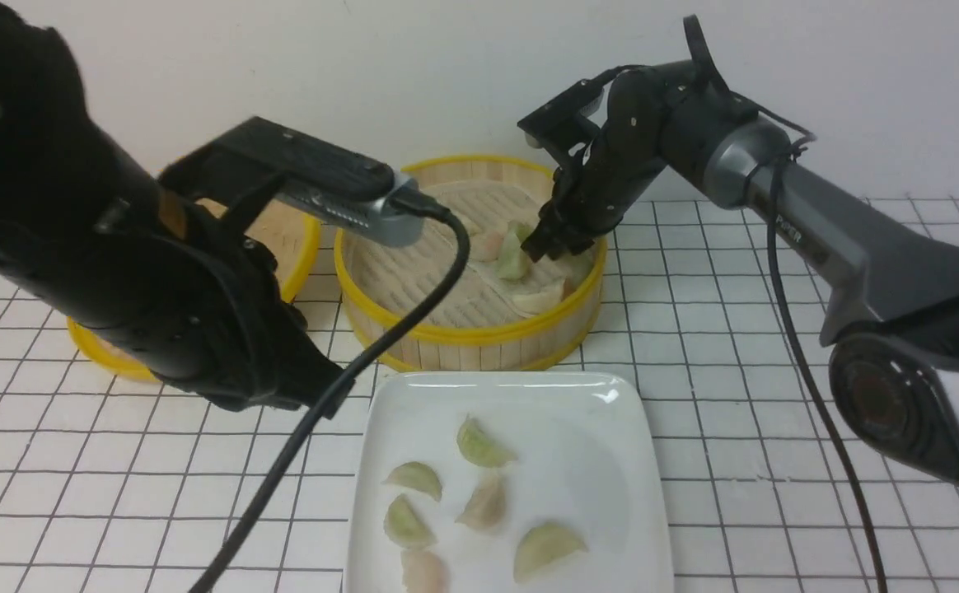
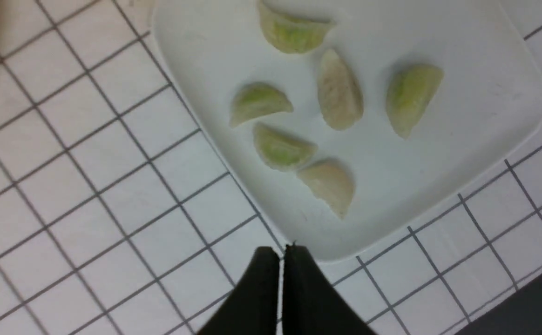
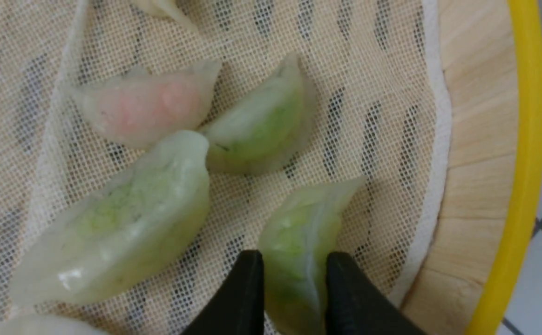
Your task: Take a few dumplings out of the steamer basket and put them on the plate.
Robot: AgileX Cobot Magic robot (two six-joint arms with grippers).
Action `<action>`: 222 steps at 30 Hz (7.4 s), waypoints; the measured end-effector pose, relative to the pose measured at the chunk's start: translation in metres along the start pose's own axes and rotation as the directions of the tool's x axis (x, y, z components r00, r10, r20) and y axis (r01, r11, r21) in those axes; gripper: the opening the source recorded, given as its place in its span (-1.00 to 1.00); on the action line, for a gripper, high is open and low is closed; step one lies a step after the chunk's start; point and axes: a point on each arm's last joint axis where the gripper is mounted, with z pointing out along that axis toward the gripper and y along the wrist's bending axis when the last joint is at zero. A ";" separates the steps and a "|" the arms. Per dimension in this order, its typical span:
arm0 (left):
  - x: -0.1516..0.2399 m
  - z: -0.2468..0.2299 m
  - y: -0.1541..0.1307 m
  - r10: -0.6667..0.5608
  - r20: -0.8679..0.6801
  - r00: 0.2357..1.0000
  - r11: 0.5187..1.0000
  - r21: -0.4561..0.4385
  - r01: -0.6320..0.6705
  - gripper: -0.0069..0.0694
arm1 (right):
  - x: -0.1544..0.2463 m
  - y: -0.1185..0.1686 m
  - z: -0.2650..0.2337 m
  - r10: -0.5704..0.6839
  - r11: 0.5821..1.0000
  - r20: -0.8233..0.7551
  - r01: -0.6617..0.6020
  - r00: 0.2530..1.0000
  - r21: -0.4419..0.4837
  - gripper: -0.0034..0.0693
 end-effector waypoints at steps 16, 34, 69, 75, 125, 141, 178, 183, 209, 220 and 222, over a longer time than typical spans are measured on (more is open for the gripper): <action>0.033 -0.046 0.017 -0.105 0.116 0.988 0.965 -0.228 0.130 -0.84 | -0.008 0.015 -0.173 0.182 0.983 0.063 -0.179 0.981 -0.046 -0.49; 0.052 -0.017 0.018 -0.129 0.087 0.988 0.964 -0.223 0.146 -0.84 | 0.097 0.131 -0.097 0.133 0.924 -0.372 -0.251 0.919 -0.290 -0.31; 0.057 -0.017 0.019 -0.136 0.034 0.990 0.961 -0.240 0.140 -0.84 | -0.011 0.054 -0.018 0.196 0.981 -0.099 -0.196 0.976 0.007 0.34; 0.059 -0.017 0.019 -0.140 0.012 0.990 0.960 -0.245 0.138 -0.84 | 0.000 0.064 -0.010 0.169 0.986 -0.154 -0.167 0.973 0.023 0.34; 0.061 -0.017 0.018 -0.133 -0.016 0.991 0.964 -0.233 0.126 -0.84 | -0.006 0.062 -0.001 0.051 0.996 -0.142 -0.039 0.989 0.082 0.35; 0.062 -0.017 0.018 -0.130 -0.022 0.991 0.965 -0.232 0.121 -0.84 | -0.022 0.063 -0.042 0.141 0.989 -0.055 -0.138 0.989 0.045 -0.18; 0.066 -0.024 0.010 -0.141 -0.003 0.990 0.979 -0.152 0.139 -0.84 | 0.036 0.113 -0.212 0.178 0.984 -0.061 -0.178 0.982 0.011 -0.36; 0.062 -0.023 0.008 -0.144 0.030 0.989 0.981 -0.127 0.147 -0.84 | 0.056 0.108 -0.344 0.224 0.974 0.216 -0.226 0.950 -0.016 -0.90; 0.045 -0.025 0.001 -0.171 0.209 0.963 0.984 -0.019 0.178 -0.84 | 0.372 0.142 -0.389 0.213 0.966 0.937 -0.204 0.276 -0.159 -0.95; 0.101 -0.091 -0.008 -0.177 0.493 0.852 0.983 0.049 0.176 -0.84 | 0.371 0.143 -0.388 0.230 0.962 0.940 -0.203 0.252 -0.181 -0.95; 0.112 -0.097 -0.008 -0.173 0.535 0.827 0.984 0.056 0.170 -0.84 | 0.371 0.143 -0.388 0.230 0.962 0.940 -0.203 0.252 -0.181 -0.95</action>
